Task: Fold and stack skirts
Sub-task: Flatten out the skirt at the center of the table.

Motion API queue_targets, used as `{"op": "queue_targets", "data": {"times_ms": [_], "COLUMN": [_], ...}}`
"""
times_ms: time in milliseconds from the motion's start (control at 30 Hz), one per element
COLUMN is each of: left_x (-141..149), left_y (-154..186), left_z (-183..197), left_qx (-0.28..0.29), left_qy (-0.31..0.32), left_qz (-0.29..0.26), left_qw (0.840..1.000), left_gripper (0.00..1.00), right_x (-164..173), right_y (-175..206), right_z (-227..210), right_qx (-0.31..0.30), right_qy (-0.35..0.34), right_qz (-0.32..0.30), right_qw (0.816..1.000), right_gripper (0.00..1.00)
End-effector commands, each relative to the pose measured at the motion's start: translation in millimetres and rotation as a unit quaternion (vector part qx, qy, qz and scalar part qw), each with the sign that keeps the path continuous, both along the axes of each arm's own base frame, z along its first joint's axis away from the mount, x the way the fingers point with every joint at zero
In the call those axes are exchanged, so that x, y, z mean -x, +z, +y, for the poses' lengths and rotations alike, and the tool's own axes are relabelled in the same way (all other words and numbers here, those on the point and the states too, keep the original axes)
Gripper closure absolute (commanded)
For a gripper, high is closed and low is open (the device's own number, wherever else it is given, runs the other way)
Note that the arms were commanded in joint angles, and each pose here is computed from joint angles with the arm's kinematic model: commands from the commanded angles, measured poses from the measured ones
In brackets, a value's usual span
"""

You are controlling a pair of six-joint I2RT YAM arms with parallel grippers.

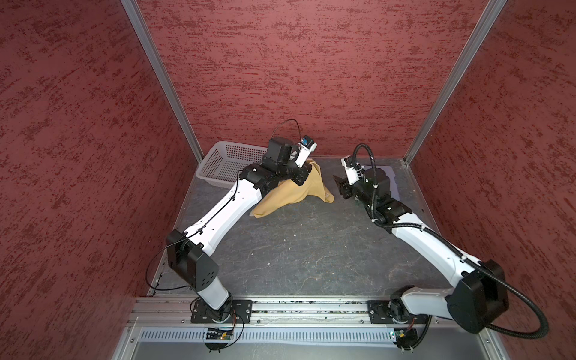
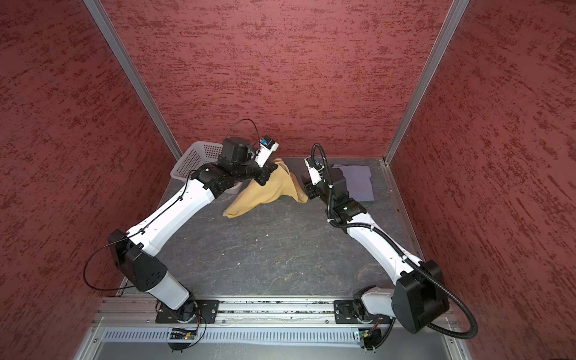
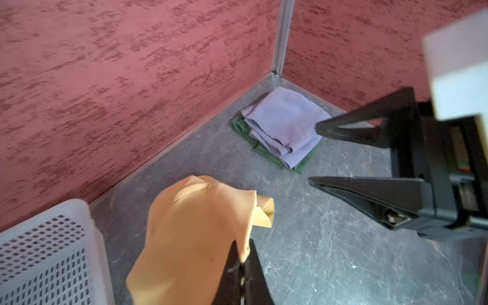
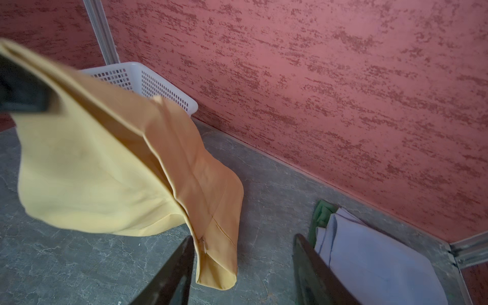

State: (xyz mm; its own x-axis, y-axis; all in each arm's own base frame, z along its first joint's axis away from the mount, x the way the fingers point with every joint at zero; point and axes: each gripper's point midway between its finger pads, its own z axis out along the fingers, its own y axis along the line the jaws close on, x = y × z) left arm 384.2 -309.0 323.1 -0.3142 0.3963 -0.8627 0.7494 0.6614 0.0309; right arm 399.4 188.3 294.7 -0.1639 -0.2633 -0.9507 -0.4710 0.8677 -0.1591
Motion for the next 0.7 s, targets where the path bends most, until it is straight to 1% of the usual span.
{"op": "queue_targets", "data": {"times_ms": [0, 100, 200, 267, 367, 400, 500, 533, 567, 600, 633, 667], "left_x": [21, 28, 35, 37, 42, 45, 52, 52, 53, 54, 55, 56], "left_y": [-58, -81, -97, -102, -106, -108, -113, -116, -119, -122, -125, -128], "left_z": [-19, -30, -38, -41, -45, -47, -51, -52, -52, -52, -52, -52], "left_qx": [-0.071, -0.082, -0.089, -0.089, -0.081, -0.077, -0.067, -0.065, -0.064, -0.063, -0.063, -0.063], "left_qy": [-0.061, -0.079, -0.093, -0.100, -0.118, -0.126, -0.145, -0.146, -0.147, -0.147, -0.148, -0.146], "left_qz": [0.049, 0.073, 0.093, 0.099, 0.106, 0.109, 0.115, 0.117, 0.120, 0.125, 0.128, 0.132], "left_qw": [0.994, 0.991, 0.987, 0.986, 0.984, 0.983, 0.980, 0.980, 0.980, 0.979, 0.979, 0.978], "left_gripper": [1.00, 1.00, 1.00, 1.00, 1.00, 0.93, 0.85, 0.77, 0.64, 0.54, 0.46, 0.40], "right_x": [10, 19, 31, 39, 46, 46, 45, 44, 44, 44, 44, 45], "right_y": [1, -6, -17, -25, -34, -37, -43, -44, -45, -46, -46, -46], "right_z": [19, 26, 31, 32, 29, 27, 21, 19, 18, 17, 15, 14], "right_qx": [0.042, 0.059, 0.078, 0.091, 0.106, 0.109, 0.115, 0.113, 0.111, 0.109, 0.106, 0.102], "right_qy": [0.085, 0.122, 0.159, 0.176, 0.180, 0.175, 0.161, 0.158, 0.155, 0.153, 0.149, 0.147], "right_qz": [-0.016, -0.023, -0.026, -0.033, -0.048, -0.050, -0.044, -0.042, -0.041, -0.040, -0.041, -0.041], "right_qw": [0.995, 0.990, 0.984, 0.980, 0.977, 0.977, 0.979, 0.980, 0.981, 0.981, 0.982, 0.983], "right_gripper": [0.41, 0.42, 0.44, 0.45, 0.45, 0.45, 0.45, 0.45, 0.45, 0.45, 0.45, 0.45]}}
